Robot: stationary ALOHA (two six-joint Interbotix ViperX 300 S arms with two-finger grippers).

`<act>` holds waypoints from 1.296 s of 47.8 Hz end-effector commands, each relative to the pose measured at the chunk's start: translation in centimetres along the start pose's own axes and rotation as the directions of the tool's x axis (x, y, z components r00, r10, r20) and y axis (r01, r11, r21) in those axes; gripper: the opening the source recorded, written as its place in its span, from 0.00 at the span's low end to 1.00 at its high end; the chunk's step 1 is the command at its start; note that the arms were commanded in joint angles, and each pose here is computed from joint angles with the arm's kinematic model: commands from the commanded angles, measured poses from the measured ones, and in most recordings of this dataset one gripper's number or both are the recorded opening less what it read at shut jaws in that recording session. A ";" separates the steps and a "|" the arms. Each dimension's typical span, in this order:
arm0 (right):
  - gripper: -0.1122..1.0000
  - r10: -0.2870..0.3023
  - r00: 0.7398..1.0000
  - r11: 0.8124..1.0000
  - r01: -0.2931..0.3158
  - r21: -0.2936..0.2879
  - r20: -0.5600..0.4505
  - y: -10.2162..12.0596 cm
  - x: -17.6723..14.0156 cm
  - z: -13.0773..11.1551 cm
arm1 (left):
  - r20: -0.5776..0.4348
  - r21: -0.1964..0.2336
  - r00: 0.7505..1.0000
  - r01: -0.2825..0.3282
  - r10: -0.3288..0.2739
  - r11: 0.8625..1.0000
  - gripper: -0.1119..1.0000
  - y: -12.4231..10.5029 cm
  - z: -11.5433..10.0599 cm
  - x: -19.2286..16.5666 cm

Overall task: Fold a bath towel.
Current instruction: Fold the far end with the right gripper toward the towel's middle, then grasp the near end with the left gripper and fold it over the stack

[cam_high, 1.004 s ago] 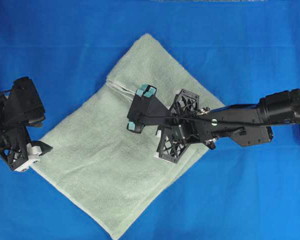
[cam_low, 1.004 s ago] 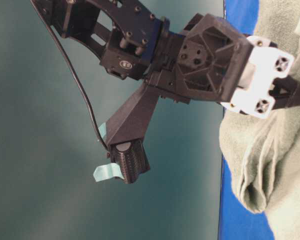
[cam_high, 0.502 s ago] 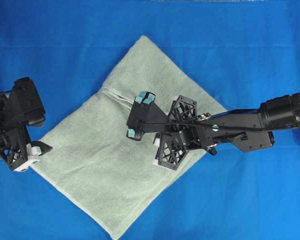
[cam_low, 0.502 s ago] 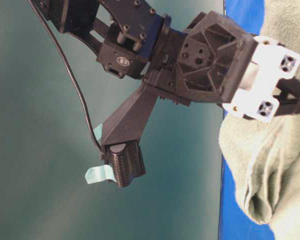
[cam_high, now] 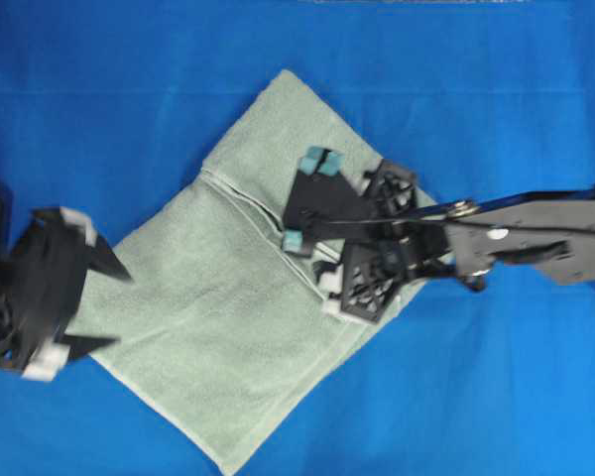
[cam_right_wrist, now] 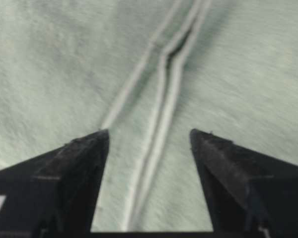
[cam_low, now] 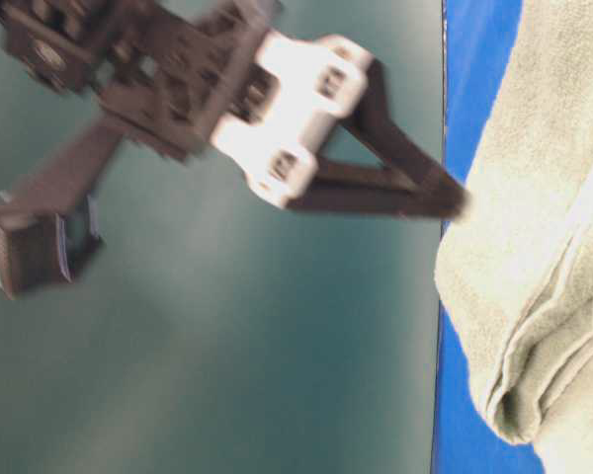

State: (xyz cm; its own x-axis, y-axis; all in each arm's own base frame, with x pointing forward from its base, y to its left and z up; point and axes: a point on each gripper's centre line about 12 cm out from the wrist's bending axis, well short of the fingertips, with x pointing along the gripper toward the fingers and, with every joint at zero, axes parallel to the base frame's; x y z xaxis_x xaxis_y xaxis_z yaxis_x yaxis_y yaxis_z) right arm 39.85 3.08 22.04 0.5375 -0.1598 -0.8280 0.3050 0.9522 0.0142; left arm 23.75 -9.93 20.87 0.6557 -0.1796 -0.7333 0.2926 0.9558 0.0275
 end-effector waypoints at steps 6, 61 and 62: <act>0.69 -0.013 0.999 0.999 0.012 0.036 0.037 -2.2 -1.9 0.0 | 0.085 0.321 0.991 0.068 -0.100 0.945 0.84 -2.8 2.1 0.1; 0.69 -0.113 0.993 0.993 0.111 0.046 0.039 -7.2 -3.1 -2.4 | -0.390 0.275 0.921 0.089 0.026 0.957 0.22 -5.1 0.0 12.6; 0.69 -0.111 0.993 0.993 0.109 0.046 0.039 -7.2 -3.2 -2.5 | -0.389 0.274 0.921 0.087 0.027 0.958 0.19 -5.0 0.1 12.6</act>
State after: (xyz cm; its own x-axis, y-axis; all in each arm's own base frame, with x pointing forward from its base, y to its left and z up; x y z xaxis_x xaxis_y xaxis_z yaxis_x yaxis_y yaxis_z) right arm 34.30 -2.64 21.96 0.4996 -0.2746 -0.8216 0.3971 0.9155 -0.0645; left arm 29.92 -16.81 10.58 0.3139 -0.0372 -0.9487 0.5332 0.8337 0.1438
